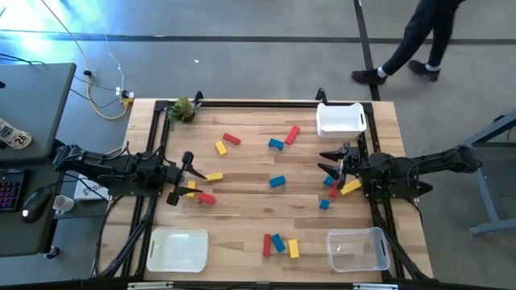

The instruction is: Sort & place blocks by color

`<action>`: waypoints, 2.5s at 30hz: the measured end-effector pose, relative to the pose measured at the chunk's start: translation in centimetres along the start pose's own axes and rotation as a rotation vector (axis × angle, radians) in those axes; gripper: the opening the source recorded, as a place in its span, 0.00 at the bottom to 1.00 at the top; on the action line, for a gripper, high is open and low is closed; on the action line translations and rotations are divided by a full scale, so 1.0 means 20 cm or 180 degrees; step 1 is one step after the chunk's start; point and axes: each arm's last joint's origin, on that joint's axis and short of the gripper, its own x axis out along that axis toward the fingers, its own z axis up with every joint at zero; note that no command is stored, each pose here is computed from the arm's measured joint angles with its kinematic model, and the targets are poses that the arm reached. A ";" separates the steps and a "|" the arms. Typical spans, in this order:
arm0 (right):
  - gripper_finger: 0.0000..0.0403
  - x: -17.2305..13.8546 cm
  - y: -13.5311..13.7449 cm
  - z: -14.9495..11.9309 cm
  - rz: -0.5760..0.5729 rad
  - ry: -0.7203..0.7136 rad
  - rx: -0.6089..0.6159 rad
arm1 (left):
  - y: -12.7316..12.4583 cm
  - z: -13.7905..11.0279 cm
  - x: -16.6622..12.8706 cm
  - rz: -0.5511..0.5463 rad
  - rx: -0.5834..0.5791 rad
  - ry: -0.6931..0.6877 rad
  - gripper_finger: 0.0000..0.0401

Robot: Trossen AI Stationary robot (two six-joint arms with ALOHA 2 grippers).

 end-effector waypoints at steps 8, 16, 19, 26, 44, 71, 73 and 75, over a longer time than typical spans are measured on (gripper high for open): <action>0.54 0.00 0.00 0.00 0.0002 0.0000 0.0000 | 0.00 0.00 0.00 -0.0002 0.0000 0.0001 0.50; 0.54 0.00 0.00 0.00 0.0000 0.0000 0.0000 | 0.00 0.00 0.00 -0.0001 0.0001 0.0001 0.50; 0.54 0.00 0.00 0.00 0.0001 -0.0001 0.0000 | 0.00 0.00 0.00 -0.0002 0.0004 0.0000 0.50; 0.54 0.00 0.00 0.00 0.0001 0.0000 0.0000 | 0.00 0.00 0.00 0.0000 0.0003 0.0001 0.50; 0.54 0.00 0.00 0.00 0.0000 -0.0002 0.0001 | 0.01 0.00 0.00 0.0142 0.0004 0.0018 0.50; 0.54 -0.02 0.03 0.14 0.0191 -0.0889 0.0603 | 0.01 0.00 0.00 0.0324 -0.0171 0.0007 0.50; 0.54 -0.03 0.03 0.16 0.0218 -0.1006 0.0568 | 0.02 0.00 0.00 0.0374 -0.0277 0.0008 0.50; 0.54 -0.03 0.03 0.18 0.0259 -0.1134 0.0615 | 0.02 0.00 0.00 0.0416 -0.0384 0.0002 0.50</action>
